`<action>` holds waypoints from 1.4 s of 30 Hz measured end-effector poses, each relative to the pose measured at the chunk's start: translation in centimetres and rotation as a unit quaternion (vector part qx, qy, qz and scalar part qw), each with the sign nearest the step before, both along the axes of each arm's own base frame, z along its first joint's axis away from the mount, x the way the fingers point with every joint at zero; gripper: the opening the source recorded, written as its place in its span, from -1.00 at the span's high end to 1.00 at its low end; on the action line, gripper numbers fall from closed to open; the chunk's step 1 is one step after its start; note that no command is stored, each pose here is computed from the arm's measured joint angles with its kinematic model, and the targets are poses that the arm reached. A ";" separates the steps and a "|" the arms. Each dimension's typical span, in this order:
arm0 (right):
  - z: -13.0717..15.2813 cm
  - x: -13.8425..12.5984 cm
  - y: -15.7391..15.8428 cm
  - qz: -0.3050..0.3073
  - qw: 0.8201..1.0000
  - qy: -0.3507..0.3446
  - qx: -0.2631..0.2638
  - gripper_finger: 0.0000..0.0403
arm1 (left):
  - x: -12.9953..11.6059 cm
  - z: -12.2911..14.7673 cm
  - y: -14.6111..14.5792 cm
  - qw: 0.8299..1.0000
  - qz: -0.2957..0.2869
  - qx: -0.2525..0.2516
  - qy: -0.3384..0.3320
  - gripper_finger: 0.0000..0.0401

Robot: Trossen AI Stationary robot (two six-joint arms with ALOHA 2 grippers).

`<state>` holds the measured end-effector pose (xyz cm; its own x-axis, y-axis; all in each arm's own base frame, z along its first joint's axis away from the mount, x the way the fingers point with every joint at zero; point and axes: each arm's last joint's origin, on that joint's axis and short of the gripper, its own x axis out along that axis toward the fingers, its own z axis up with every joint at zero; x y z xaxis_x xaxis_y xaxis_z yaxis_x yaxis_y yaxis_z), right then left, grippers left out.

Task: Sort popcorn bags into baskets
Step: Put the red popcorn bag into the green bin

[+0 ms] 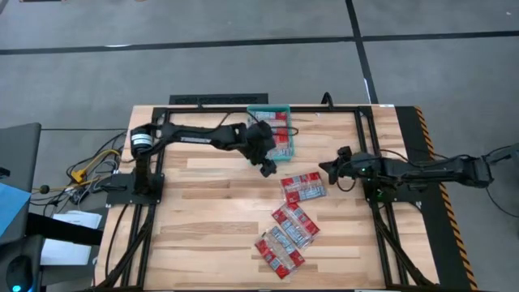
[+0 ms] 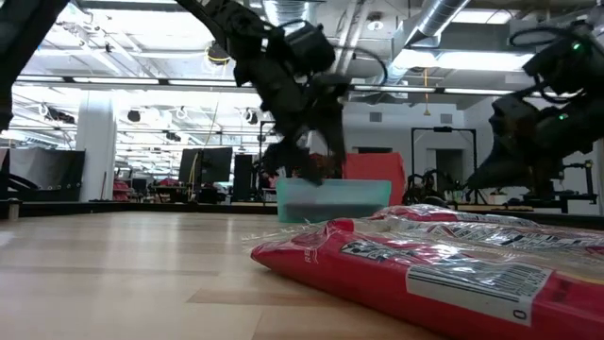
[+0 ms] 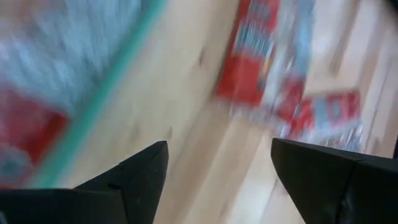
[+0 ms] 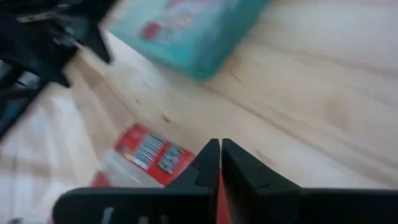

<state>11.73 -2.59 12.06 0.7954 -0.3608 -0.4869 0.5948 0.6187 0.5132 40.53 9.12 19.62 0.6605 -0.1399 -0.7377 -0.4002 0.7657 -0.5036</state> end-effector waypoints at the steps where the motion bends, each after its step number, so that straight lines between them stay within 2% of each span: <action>1: -0.2 0.0 0.0 0.000 1.000 0.010 0.005 0.81 | -0.2 -0.5 -0.2 1.000 -0.002 -0.013 0.016 -0.35; 7: -1.5 0.3 0.7 0.008 0.997 0.062 0.035 0.96 | -0.9 -0.4 -1.1 0.997 -0.017 -0.052 0.045 -0.32; 11: -1.4 0.6 1.4 -0.008 0.996 0.088 0.034 0.96 | -1.8 1.3 -2.4 0.997 -0.049 -0.026 0.050 -0.32; 16: -0.1 1.2 2.2 -0.052 0.990 0.126 0.031 0.97 | -3.7 3.7 -4.0 0.994 -0.061 0.038 0.077 -0.32; 19: 0.4 1.5 2.7 -0.057 0.986 0.156 0.032 0.97 | -5.5 4.5 -4.9 0.996 -0.029 0.060 0.053 -0.32; 21: 0.6 2.0 3.1 -0.059 0.984 0.166 0.040 0.96 | -7.2 4.4 -5.3 0.999 0.004 0.050 0.020 -0.32; 25: 0.3 3.0 3.9 -0.066 0.979 0.185 0.056 0.96 | -11.2 3.3 -5.5 0.993 0.097 0.011 -0.073 -0.32; 30: 0.1 5.0 4.8 -0.063 0.973 0.216 0.055 0.94 | -14.3 -0.3 -6.2 0.973 0.189 -0.045 -0.125 -0.32; 36: 0.4 8.6 5.7 -0.040 0.968 0.245 0.037 0.92 | -14.5 -4.2 -6.7 0.958 0.243 -0.079 -0.131 -0.32; 42: 0.7 13.2 6.8 0.022 0.968 0.248 0.015 0.93 | -13.0 -6.3 -7.3 0.957 0.221 -0.128 -0.137 -0.32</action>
